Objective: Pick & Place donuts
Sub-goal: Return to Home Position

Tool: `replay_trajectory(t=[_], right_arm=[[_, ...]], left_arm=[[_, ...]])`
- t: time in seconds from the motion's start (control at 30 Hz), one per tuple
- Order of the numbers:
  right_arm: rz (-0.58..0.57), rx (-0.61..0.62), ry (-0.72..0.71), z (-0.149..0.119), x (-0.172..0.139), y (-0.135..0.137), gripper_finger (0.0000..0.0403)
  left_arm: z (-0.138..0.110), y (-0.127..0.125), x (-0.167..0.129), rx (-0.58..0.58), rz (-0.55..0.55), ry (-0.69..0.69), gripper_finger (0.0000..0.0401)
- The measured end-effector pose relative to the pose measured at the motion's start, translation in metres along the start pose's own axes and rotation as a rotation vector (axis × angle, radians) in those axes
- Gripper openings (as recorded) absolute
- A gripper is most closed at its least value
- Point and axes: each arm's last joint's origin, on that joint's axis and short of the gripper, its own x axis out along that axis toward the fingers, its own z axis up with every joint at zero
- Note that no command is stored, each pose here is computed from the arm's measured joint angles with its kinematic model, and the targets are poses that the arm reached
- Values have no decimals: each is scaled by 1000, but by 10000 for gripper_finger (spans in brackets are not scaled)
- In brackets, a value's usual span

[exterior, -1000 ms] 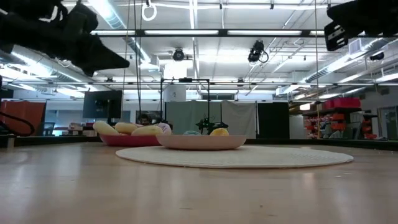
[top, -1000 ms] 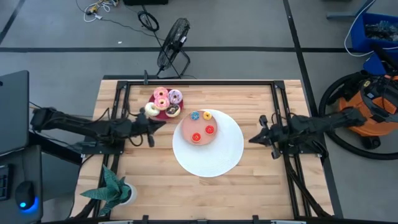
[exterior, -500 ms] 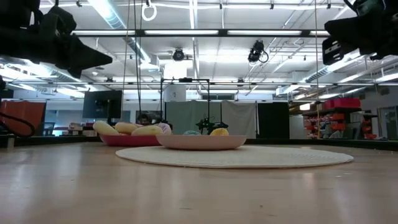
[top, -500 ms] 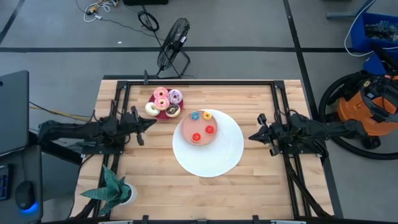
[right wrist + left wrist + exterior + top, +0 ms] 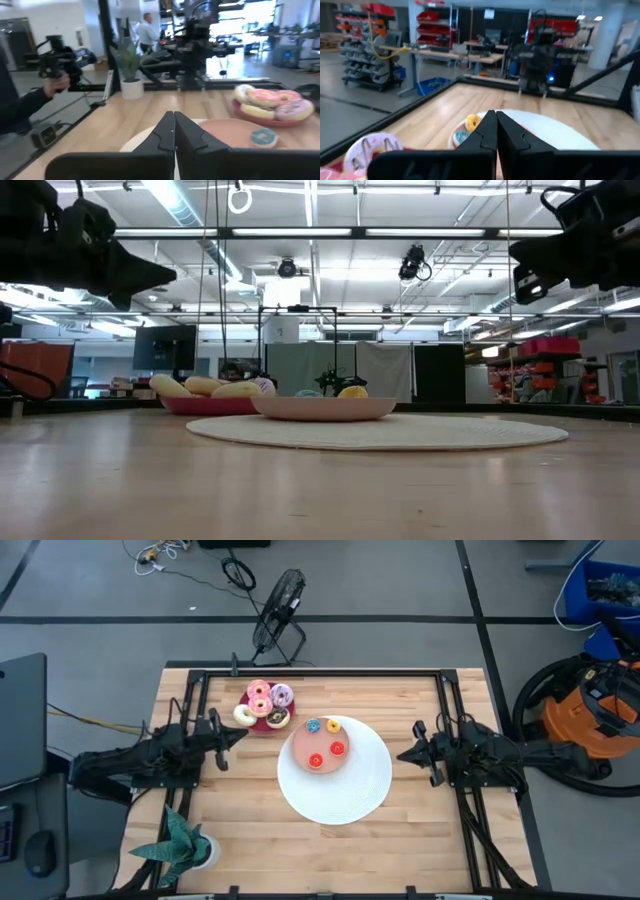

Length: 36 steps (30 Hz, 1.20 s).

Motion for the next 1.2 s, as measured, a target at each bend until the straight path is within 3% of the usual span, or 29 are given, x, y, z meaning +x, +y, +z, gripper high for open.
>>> replay_trajectory(t=[0.13,0.33,0.47,0.63,1.2], right_arm=[[-61,-7,-23,2,-2,-4,2],[-385,25,-40,2,-5,-14,2],[-520,84,-66,2,-6,-16,2],[-448,91,-30,-1,-3,-8,2],[-260,-145,111,-10,0,5,2]], left_arm=[[-2,-2,1,5,-50,20,3],[-2,-2,1,13,-56,20,3],[-3,-2,1,20,-56,22,3],[-3,-2,1,9,-56,23,12],[-4,-2,1,8,-54,41,15]])
